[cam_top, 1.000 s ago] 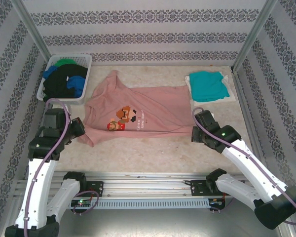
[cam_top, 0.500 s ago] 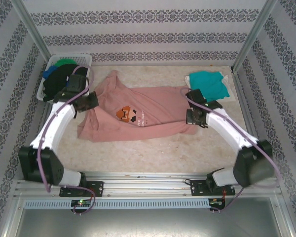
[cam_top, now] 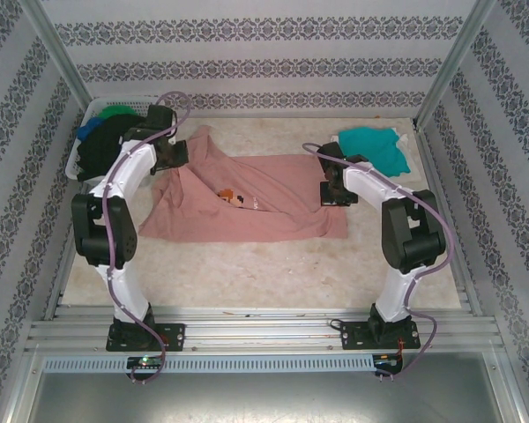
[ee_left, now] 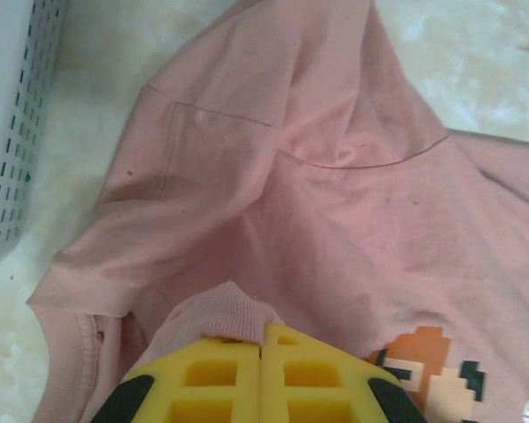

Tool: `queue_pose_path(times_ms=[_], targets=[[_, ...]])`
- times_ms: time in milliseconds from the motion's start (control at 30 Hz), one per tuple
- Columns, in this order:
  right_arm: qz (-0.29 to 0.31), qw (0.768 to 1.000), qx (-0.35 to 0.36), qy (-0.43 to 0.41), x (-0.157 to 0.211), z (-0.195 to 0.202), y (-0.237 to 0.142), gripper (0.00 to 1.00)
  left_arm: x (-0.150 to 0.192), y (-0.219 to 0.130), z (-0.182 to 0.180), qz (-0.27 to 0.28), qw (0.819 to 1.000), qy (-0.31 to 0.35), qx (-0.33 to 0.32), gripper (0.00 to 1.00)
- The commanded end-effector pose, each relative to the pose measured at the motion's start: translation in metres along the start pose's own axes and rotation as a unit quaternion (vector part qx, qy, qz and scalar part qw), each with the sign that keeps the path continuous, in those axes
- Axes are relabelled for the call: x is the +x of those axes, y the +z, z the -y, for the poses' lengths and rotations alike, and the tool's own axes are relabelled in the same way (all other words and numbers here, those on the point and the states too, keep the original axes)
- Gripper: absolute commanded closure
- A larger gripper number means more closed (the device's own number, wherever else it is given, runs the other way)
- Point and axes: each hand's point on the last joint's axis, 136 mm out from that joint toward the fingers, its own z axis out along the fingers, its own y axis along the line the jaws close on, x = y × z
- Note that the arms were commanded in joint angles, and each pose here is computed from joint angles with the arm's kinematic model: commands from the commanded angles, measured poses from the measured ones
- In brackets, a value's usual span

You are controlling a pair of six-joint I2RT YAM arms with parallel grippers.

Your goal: Fold and stack the t-shirts

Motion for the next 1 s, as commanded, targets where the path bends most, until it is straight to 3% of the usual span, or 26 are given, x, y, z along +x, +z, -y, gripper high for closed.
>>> queue_pose_path(times_ms=[0,167,333,467,600,867,967], targets=[[0.022,1.0,-0.004,0.003,-0.017,0.006,-0.011,0.99,-0.001,-0.006,-0.009,-0.007,0.999,0.026,-0.039,1.0],[0.035,0.999,-0.009,0.001,-0.031,0.008,-0.021,0.97,0.0,0.006,-0.023,-0.02,0.997,0.023,-0.066,1.0],[0.007,1.0,-0.011,0.001,-0.026,0.008,-0.001,0.96,0.007,0.019,-0.032,-0.038,0.996,0.019,-0.081,1.0],[-0.002,0.999,0.033,0.007,-0.017,0.03,0.002,0.96,0.01,0.022,-0.042,-0.049,0.994,0.009,-0.101,1.0],[0.02,0.999,0.01,0.035,-0.02,0.041,-0.004,0.95,0.007,0.018,-0.053,-0.044,0.992,0.001,-0.117,1.0],[0.008,0.999,-0.036,0.011,-0.024,0.009,0.008,0.89,-0.002,0.028,-0.043,-0.041,0.996,-0.016,-0.078,1.0],[0.001,0.999,-0.036,-0.004,-0.023,-0.001,0.01,0.88,-0.001,0.033,-0.033,-0.053,0.997,-0.021,-0.051,0.92]])
